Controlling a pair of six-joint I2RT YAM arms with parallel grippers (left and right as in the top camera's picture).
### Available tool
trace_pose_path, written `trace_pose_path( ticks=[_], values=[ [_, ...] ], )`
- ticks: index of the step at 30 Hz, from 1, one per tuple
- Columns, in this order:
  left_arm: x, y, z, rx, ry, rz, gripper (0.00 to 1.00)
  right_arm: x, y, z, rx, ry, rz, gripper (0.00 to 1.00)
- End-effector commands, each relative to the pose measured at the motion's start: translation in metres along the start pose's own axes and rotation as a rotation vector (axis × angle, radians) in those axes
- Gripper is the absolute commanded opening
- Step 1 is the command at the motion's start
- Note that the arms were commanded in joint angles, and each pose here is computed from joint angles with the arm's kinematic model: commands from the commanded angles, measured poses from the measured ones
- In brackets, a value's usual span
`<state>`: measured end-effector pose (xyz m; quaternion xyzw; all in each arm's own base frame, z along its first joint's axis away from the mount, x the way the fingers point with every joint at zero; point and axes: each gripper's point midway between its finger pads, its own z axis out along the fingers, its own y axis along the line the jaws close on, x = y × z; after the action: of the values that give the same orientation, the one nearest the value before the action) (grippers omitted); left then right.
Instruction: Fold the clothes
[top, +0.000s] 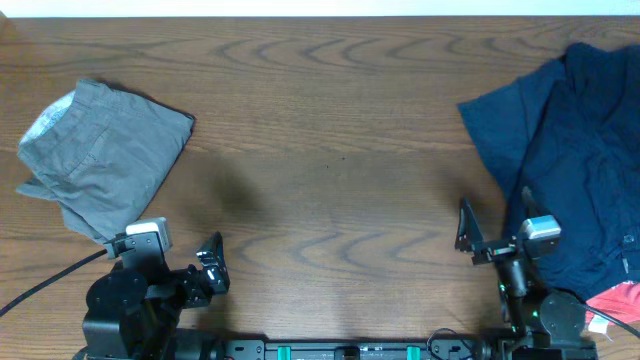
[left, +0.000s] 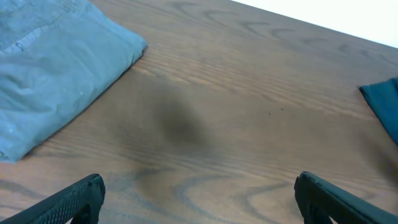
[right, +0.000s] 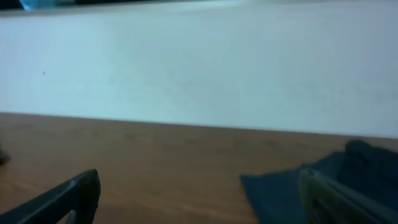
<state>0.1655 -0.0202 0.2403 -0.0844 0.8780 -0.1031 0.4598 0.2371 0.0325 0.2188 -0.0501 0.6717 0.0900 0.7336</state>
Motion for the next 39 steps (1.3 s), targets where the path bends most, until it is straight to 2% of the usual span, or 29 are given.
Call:
trace_pose_path(
  ticks=[1, 7, 9, 39],
  values=[
    [0.001, 0.001, 0.0, -0.008, 0.0, -0.008, 0.98, 0.019, 0.0, 0.003, -0.007, -0.006, -0.04, 0.99],
    [0.001, 0.001, 0.0, -0.008, 0.0, -0.008, 0.98, 0.048, -0.005, 0.002, 0.01, 0.109, -0.153, 0.99],
    [0.001, 0.001, 0.0, -0.008, 0.0, -0.008, 0.98, 0.059, -0.005, 0.001, 0.008, 0.152, -0.141, 0.99],
    [0.001, 0.001, 0.0, -0.008, 0.0, -0.008, 0.98, 0.058, -0.004, 0.001, 0.004, 0.149, -0.141, 0.99]
  ],
)
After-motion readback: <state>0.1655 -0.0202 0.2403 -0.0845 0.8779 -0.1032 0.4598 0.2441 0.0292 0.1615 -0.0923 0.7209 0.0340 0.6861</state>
